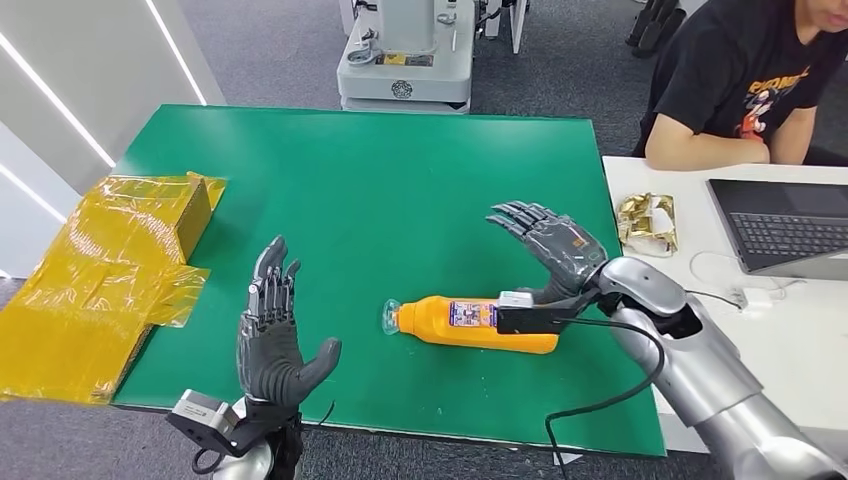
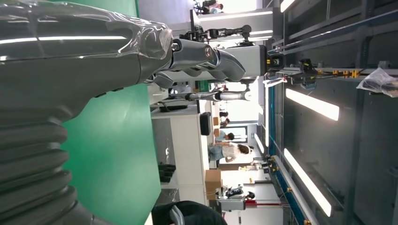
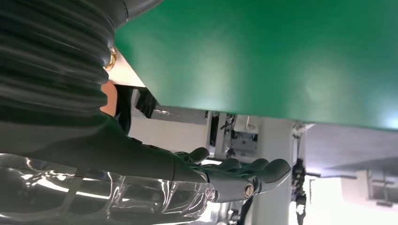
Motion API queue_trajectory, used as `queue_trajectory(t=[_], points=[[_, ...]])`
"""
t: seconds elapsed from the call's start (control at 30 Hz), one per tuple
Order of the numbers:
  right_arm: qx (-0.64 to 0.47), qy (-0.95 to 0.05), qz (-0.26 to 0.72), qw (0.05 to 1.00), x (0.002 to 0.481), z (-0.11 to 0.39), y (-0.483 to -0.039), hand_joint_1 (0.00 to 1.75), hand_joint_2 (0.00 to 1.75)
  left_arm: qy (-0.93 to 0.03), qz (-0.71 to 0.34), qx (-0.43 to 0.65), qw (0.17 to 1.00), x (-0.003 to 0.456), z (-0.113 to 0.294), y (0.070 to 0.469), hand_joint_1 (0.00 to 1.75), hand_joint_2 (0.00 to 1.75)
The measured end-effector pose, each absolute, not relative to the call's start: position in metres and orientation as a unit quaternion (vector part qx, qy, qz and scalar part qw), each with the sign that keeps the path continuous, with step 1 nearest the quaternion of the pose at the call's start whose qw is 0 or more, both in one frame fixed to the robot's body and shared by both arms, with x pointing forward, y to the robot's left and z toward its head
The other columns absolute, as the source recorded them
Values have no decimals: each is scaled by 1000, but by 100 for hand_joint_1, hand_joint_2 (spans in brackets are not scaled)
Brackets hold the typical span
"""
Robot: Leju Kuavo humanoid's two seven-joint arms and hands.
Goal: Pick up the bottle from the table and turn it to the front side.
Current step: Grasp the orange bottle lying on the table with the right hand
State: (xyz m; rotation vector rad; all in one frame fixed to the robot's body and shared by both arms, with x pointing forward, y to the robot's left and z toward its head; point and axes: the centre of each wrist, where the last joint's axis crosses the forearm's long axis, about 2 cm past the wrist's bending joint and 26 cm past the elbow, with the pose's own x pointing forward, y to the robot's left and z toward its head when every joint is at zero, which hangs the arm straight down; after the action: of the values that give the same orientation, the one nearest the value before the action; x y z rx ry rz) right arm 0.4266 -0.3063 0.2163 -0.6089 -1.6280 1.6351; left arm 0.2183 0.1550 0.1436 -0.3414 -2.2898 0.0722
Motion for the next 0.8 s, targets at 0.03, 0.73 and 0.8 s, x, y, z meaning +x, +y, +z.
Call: queue_trajectory(t=[0.03, 0.73, 0.8], points=[[-230, -630, 643, 369, 431, 219, -305, 0, 175, -906, 29, -135, 401, 219, 144, 155, 0, 175], [-126, -571, 704, 404, 443, 178, -264, 0, 175, -902, 35, -130, 410, 229, 140, 155, 0, 175], [-119, -565, 710, 403, 440, 170, -262, 0, 175, -902, 36, -130, 410, 231, 140, 155, 0, 175]])
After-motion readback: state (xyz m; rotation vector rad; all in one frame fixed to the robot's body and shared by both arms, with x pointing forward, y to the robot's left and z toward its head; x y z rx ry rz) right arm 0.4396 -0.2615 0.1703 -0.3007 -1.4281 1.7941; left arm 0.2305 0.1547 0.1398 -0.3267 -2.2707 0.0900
